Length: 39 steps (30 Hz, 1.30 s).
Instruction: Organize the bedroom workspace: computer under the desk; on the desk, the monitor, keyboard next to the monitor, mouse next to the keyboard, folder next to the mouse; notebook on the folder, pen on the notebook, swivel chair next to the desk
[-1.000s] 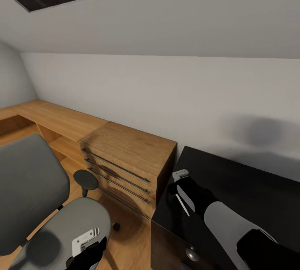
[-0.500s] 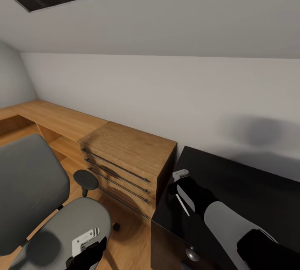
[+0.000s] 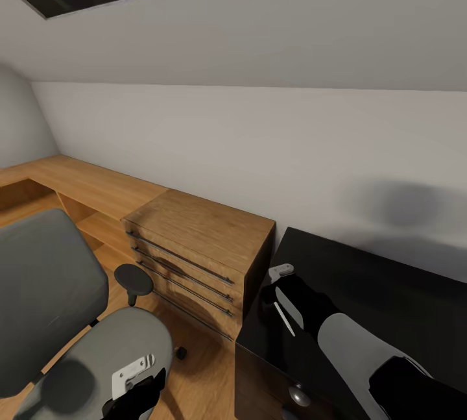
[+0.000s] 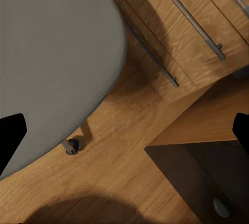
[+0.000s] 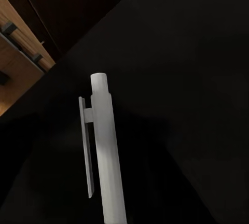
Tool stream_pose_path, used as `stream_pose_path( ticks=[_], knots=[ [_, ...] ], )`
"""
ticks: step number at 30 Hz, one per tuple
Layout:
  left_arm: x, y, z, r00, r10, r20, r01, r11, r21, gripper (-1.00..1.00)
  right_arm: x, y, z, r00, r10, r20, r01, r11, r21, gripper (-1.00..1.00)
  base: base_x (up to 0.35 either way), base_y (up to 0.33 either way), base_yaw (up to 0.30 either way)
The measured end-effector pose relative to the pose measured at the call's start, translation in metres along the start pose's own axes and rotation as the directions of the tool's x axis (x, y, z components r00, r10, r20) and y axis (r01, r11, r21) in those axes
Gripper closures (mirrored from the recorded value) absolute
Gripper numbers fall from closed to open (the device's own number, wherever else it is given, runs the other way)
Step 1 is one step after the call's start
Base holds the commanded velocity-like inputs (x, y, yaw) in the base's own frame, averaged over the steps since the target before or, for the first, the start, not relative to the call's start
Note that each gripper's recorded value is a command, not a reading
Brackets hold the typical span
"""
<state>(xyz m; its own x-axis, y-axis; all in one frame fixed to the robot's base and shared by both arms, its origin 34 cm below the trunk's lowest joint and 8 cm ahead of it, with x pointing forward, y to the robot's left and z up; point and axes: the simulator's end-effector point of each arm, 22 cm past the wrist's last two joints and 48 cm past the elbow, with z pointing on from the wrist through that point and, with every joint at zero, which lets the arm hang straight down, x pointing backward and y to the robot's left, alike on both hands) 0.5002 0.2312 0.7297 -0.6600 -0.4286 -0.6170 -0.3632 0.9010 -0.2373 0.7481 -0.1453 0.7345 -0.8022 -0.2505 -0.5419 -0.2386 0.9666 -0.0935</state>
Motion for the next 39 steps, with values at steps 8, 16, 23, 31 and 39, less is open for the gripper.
stream_pose_path(
  ticks=[8,16,23,31,39],
  knots=[
    [0.000,0.000,0.000,1.000,0.000,0.000,0.000,1.000,0.001,-1.00,0.000,0.000,0.000,1.000,0.000,0.000,0.000,1.000,0.000,1.00,0.000,0.000,0.000],
    [0.000,0.000,0.000,1.000,0.000,0.000,0.000,1.000,0.000,-1.00,0.000,0.000,0.000,1.000,0.000,0.000,0.000,1.000,0.000,1.00,0.000,0.000,0.000],
    [0.000,0.000,0.000,1.000,0.000,0.000,0.000,1.000,0.000,-1.00,0.006,0.001,-0.003,0.999,-0.004,-0.047,0.004,1.000,-0.007,1.00,0.000,0.000,0.000],
    [0.000,0.000,0.000,1.000,0.000,0.000,0.000,1.000,0.000,-1.00,0.011,0.002,-0.005,0.997,-0.006,-0.075,0.005,1.000,-0.013,1.00,0.000,0.000,0.000],
    [0.000,0.000,0.000,1.000,0.000,0.000,0.000,1.000,0.000,-1.00,0.011,0.003,-0.005,0.997,-0.005,-0.077,0.004,1.000,-0.015,1.00,0.000,0.000,0.000]
  ],
)
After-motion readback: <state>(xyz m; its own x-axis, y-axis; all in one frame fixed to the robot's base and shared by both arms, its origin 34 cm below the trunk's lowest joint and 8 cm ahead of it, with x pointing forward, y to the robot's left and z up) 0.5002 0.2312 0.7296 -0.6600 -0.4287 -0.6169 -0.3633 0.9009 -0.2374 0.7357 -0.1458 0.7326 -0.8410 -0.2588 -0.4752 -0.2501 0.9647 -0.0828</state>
